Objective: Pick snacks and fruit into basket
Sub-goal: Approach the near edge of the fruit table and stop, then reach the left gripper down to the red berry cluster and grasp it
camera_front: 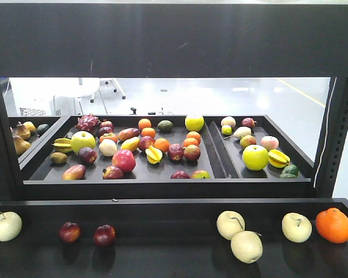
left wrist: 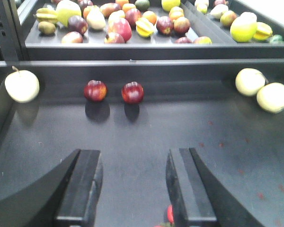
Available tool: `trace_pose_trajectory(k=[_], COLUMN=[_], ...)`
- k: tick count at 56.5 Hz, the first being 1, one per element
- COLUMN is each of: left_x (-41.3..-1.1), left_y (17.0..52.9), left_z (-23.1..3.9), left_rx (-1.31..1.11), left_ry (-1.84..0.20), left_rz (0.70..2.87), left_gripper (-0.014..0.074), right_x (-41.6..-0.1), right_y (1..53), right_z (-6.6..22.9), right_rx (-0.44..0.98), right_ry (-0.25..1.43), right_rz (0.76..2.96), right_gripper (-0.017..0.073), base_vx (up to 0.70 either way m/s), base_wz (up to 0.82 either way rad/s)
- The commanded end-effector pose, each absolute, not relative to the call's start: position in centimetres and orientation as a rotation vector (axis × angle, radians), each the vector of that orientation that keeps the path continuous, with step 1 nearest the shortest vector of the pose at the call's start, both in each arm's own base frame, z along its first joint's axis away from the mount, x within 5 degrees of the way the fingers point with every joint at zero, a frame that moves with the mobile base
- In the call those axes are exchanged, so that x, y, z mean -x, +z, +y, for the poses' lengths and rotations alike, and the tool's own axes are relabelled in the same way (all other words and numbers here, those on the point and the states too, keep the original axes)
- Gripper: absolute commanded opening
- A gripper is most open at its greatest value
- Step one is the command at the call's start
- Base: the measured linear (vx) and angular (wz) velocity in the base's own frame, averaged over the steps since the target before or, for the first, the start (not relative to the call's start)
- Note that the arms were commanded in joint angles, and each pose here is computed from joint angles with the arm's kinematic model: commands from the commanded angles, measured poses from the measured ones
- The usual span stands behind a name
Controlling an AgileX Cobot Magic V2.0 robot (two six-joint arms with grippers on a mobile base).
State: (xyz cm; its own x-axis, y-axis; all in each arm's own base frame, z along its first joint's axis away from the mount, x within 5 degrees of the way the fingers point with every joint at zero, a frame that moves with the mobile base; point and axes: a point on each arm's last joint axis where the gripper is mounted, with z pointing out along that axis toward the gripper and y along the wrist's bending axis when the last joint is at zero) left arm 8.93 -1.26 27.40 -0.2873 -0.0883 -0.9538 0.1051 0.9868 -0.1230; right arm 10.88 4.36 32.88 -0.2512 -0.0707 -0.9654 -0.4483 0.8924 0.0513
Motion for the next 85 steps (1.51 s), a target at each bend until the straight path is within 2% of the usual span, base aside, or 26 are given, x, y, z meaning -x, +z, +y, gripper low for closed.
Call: trace_pose_trajectory(k=[1,29,41,49,61,74,85], left_x=[-9.2,-9.2,-10.0,-12.4,-16.9,-21.4,-23.6], left_y=[29.4,29.4,28.8,28.3,27.1,25.1,21.6], left_z=[-1.2,-1.2,-1.4,-1.7,-2.7,-5.2,-7.9], left_rx=[0.0,-0.005,-0.1,-0.142,-0.34,-0.572,-0.825], left_ry=[-0.197,-0.193,-0.119,-0.101,-0.075,-0.167,-0.178], left_rz=[1.72,1.719,1.814,1.983,2.227,2.277,2.311], left_gripper=[0.0412,0.0416,0.0528,0.0598,0.0601,0.0591,0.0591], right_x=[-11.1,-11.2,-11.4,-11.5,-12.1,-13.1,-13.5], right_y=[34.2,34.3,34.6,34.5,34.0,33.3,32.8], right_z=[4.2,4.0,3.7,3.7,4.0,4.1,4.3], right_rx=[0.335,0.31,0.248,0.25,0.27,0.269,0.287], right_ry=[0.378,0.371,0.355,0.362,0.381,0.389,0.409], right_rz=[1.743,1.733,1.704,1.714,1.767,1.817,1.863], right_gripper=[0.0529,0.0539,0.0601,0.0613,0.0608,0.0603,0.0598], base_vx=[0.0,0.0,0.0,0.0,0.0,0.0,0.0], base_wz=[0.0,0.0,0.0,0.0,0.0,0.0,0.0])
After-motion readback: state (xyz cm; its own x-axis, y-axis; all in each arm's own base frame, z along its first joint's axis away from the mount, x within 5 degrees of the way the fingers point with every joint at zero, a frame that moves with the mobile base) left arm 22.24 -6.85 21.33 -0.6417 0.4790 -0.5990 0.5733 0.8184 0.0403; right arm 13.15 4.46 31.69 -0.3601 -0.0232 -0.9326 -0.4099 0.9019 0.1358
